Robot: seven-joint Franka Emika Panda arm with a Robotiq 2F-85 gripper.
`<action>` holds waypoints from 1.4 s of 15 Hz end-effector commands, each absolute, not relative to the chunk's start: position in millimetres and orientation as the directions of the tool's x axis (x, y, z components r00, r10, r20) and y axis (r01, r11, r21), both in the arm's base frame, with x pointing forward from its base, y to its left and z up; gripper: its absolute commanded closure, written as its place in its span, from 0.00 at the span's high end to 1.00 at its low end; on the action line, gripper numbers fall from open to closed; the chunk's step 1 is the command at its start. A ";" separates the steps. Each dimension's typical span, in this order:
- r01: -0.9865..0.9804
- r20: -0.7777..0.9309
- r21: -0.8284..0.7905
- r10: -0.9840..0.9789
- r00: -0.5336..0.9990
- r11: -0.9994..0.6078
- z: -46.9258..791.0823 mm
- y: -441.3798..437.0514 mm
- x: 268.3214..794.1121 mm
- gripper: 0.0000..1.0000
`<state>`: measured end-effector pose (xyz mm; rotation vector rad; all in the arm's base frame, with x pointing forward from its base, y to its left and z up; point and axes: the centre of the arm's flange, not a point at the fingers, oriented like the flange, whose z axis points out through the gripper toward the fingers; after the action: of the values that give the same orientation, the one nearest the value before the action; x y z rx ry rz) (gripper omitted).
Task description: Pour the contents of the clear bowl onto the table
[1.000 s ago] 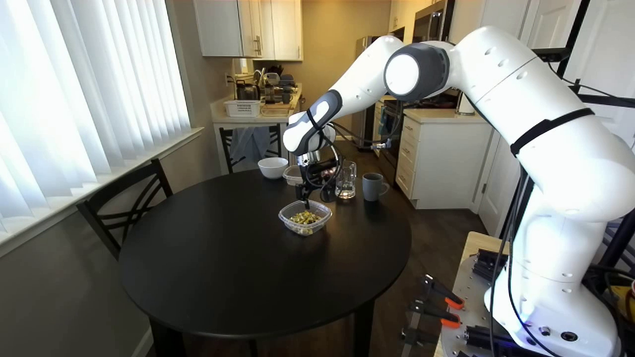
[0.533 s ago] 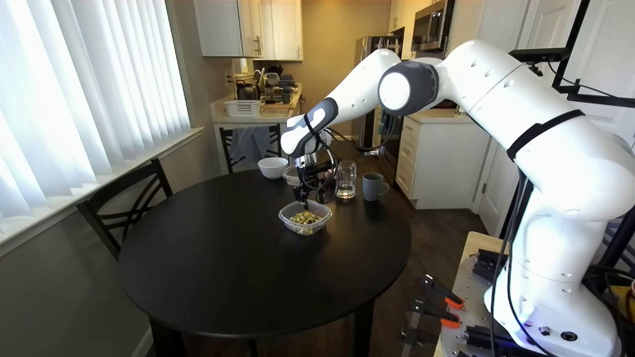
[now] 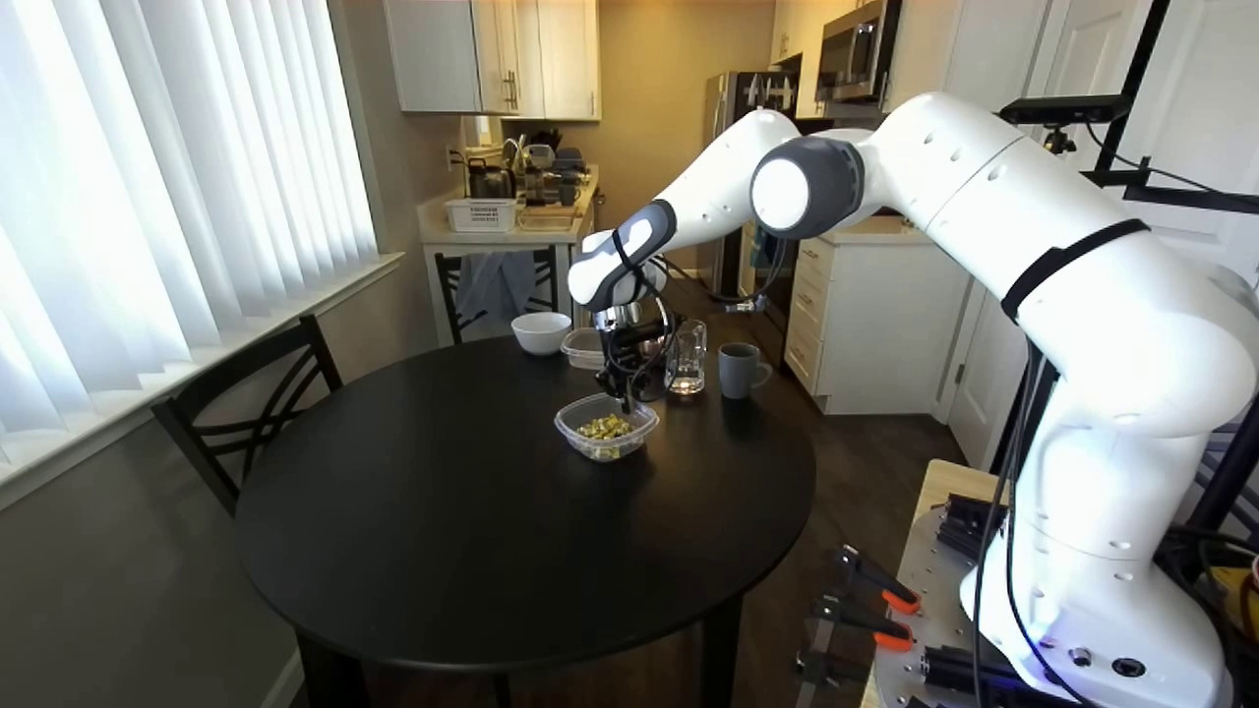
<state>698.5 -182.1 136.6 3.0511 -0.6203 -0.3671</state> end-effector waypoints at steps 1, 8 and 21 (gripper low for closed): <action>-0.392 -0.231 0.025 -0.387 0.893 -0.920 145.5 -183.7 698.9 0.02; -0.442 -0.076 0.084 -0.448 0.891 -0.893 224.8 -168.0 685.7 0.01; -0.531 0.268 0.545 -0.465 0.844 -0.648 341.9 -73.7 680.1 0.01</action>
<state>700.8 -84.3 330.4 2.5335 -0.6927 0.1449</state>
